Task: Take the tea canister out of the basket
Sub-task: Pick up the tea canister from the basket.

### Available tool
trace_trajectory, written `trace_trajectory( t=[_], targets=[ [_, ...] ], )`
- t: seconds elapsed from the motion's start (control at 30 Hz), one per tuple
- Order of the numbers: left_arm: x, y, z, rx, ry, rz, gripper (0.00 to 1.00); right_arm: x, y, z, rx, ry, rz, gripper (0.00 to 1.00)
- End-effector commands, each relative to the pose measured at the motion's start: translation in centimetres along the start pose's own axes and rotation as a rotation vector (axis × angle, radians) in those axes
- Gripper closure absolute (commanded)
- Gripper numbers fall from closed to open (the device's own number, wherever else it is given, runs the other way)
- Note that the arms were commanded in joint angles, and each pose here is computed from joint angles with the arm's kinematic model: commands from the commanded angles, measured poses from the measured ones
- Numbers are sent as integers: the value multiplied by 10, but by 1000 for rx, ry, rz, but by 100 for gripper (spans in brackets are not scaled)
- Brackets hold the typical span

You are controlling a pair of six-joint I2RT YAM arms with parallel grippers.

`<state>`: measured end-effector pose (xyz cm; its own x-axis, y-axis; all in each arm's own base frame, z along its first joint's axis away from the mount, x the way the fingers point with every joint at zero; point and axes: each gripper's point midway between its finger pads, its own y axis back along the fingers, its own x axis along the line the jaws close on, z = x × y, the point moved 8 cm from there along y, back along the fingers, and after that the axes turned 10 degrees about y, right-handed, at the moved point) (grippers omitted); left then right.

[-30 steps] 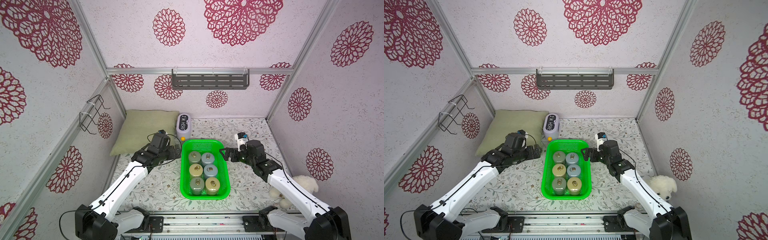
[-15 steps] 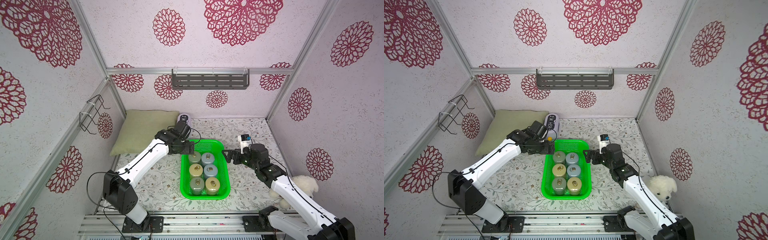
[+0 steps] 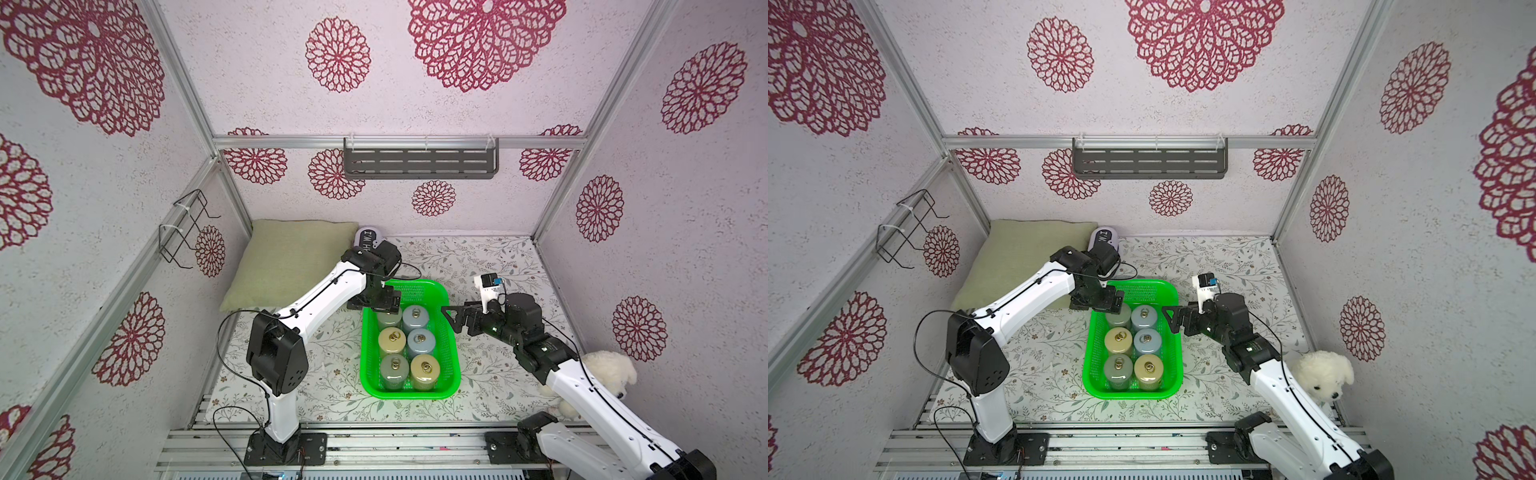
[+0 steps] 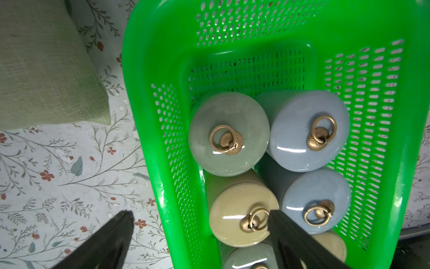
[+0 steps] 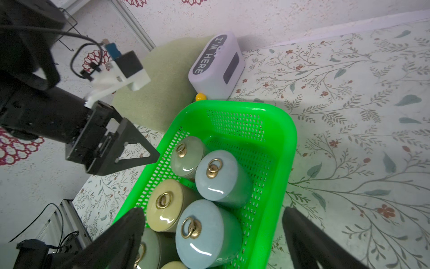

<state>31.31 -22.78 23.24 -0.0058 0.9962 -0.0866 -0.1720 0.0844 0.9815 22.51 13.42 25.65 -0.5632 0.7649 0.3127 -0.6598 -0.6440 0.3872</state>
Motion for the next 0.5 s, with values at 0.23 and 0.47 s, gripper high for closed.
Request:
trace_trajectory(
  t=[0.23,0.47],
  targets=[
    [-18,-26,2,91,-69,29,3,10,8,9,-74,45,52,1],
    [-18,-41,5,113,-99,77,3,11,9,8,-77,44,58,1]
  ],
)
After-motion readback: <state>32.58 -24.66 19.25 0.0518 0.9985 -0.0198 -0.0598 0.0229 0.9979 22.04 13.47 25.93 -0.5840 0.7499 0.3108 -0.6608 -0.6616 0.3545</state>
